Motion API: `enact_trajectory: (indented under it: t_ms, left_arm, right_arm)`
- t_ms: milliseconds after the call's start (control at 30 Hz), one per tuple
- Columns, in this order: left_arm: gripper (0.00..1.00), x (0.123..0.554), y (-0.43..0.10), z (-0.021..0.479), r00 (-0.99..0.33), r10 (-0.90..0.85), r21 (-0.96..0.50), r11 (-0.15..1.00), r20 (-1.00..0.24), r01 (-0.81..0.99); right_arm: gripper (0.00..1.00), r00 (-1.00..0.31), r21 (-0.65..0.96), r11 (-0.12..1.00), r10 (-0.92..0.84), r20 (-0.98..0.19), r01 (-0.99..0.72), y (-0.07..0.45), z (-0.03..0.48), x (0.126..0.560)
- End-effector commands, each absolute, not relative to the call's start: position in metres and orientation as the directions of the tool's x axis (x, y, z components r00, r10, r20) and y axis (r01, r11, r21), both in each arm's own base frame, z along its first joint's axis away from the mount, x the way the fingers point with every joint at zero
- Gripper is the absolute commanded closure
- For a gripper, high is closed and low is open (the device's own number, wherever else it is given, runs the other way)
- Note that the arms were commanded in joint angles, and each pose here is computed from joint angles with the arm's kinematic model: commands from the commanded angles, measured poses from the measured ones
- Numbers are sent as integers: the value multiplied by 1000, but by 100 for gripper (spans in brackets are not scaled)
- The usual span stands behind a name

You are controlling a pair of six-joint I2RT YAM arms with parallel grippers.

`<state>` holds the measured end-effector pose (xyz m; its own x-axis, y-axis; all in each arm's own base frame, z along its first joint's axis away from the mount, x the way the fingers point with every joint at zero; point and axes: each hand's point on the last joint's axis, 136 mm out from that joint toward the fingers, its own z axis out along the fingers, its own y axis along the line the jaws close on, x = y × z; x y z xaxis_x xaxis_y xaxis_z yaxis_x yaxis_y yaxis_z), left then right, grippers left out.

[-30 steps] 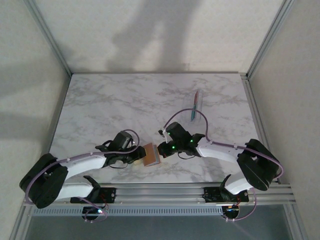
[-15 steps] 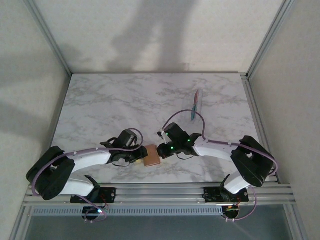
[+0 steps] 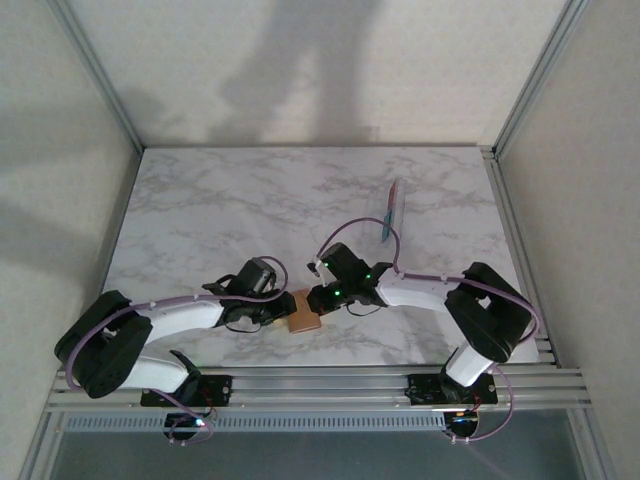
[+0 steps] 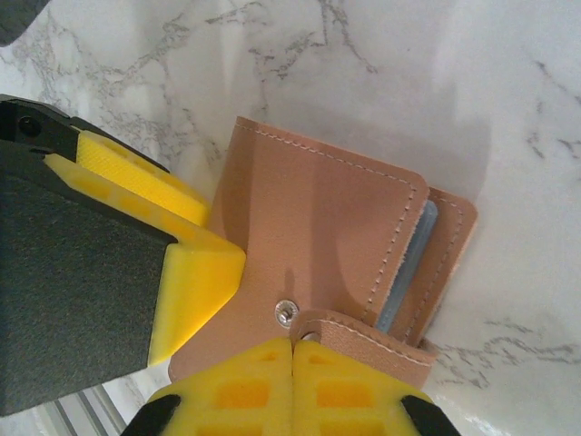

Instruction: Put the credit cards into the card holder

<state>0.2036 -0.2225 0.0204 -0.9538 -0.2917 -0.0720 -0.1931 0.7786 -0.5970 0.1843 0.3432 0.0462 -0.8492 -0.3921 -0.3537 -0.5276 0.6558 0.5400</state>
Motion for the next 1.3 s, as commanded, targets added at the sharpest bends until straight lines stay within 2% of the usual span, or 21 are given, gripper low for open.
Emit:
enact_trajectory:
  t_ms: [0,233,633,800,1100,1267]
  left_arm:
    - [66,207,-235,20,-958,-269,-622,768,-95,-154]
    - [70,206,-234,18,-957,-275,-621,767,-90,-162]
    - [71,205,-231,18,-956,-277,-613,774,-97,-162]
    - [71,204,-229,18,-955,-278,-609,776,-100,-162]
    - [71,205,-229,18,-957,-269,-598,786,-107,-154]
    - [71,205,-226,20,-953,-280,-606,780,-114,-157]
  right_arm:
    - [100,-851,560,641,-393,-348,-525,351,45,187]
    - [100,-853,572,633,-408,-327,-522,353,40,184]
    - [100,-852,563,643,-437,-287,-519,353,30,182]
    - [100,-868,519,701,-448,-212,-489,341,21,178]
    - [100,-885,424,813,-463,55,-400,309,-14,167]
    - [100,-901,445,831,-421,110,-334,302,-38,164]
